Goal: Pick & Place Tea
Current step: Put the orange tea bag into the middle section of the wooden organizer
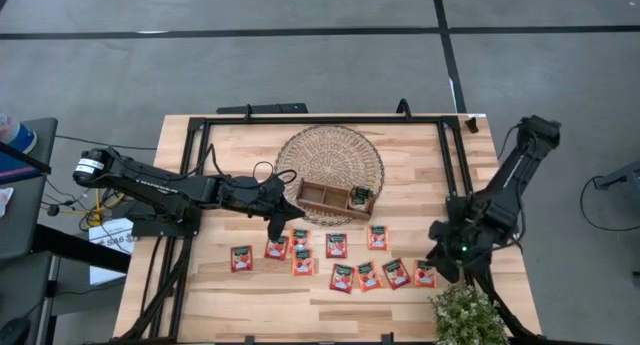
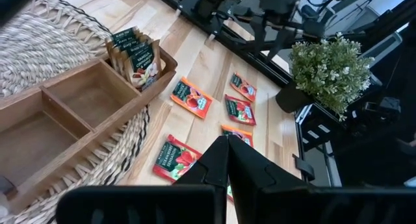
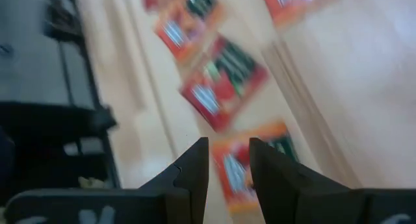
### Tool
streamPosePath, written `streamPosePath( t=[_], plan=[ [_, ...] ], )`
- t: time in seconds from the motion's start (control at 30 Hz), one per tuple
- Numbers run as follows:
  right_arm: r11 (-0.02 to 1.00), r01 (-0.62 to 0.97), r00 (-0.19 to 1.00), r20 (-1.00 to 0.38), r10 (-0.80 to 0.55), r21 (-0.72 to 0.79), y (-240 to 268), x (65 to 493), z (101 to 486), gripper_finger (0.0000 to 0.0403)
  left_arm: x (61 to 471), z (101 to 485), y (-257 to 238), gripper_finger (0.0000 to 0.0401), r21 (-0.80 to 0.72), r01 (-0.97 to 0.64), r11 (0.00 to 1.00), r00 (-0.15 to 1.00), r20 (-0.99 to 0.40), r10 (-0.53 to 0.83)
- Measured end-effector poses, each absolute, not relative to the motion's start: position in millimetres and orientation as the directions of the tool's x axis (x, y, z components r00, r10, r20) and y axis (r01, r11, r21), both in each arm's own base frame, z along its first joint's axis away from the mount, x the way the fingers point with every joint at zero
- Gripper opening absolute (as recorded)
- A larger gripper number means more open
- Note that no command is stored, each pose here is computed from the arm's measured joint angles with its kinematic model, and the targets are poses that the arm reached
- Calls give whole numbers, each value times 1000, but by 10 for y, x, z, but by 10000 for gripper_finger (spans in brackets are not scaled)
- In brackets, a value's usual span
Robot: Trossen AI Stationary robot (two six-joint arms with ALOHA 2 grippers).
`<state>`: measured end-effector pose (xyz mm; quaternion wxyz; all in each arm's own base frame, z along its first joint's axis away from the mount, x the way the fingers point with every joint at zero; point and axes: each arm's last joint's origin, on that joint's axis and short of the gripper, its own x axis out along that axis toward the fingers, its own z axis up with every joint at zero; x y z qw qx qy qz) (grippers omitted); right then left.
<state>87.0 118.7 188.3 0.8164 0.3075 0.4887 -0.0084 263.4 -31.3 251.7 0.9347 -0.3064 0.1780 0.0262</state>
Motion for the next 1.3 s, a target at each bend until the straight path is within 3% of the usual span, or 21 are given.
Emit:
streamPosePath(
  t=[0.23, 0.43, 0.6, 0.77, 1.3],
  plan=[
    [820, 370, 332, -887, 321, 436, 1107, 942, 1793, 101, 2632, 2510, -313, 0, -560, -162, 812, 933, -356, -60],
    [871, 313, 256, -917, 306, 378, 1122, 1100, 1792, 96, 2616, 2468, -311, 0, -547, -187, 816, 915, -399, -58],
    [930, 237, 175, -954, 242, 280, 1205, 1237, 1856, 68, 2599, 2430, -309, 0, -534, -210, 819, 898, -437, -55],
    [955, 167, 152, -963, 222, 247, 1315, 1346, 1856, 52, 2590, 2412, -308, 0, -528, -221, 820, 888, -456, -54],
    [936, 233, 106, -963, 246, 264, 1290, 1476, 1895, 53, 2589, 2409, -308, 0, -493, -203, 846, 887, -458, -54]
  ],
)
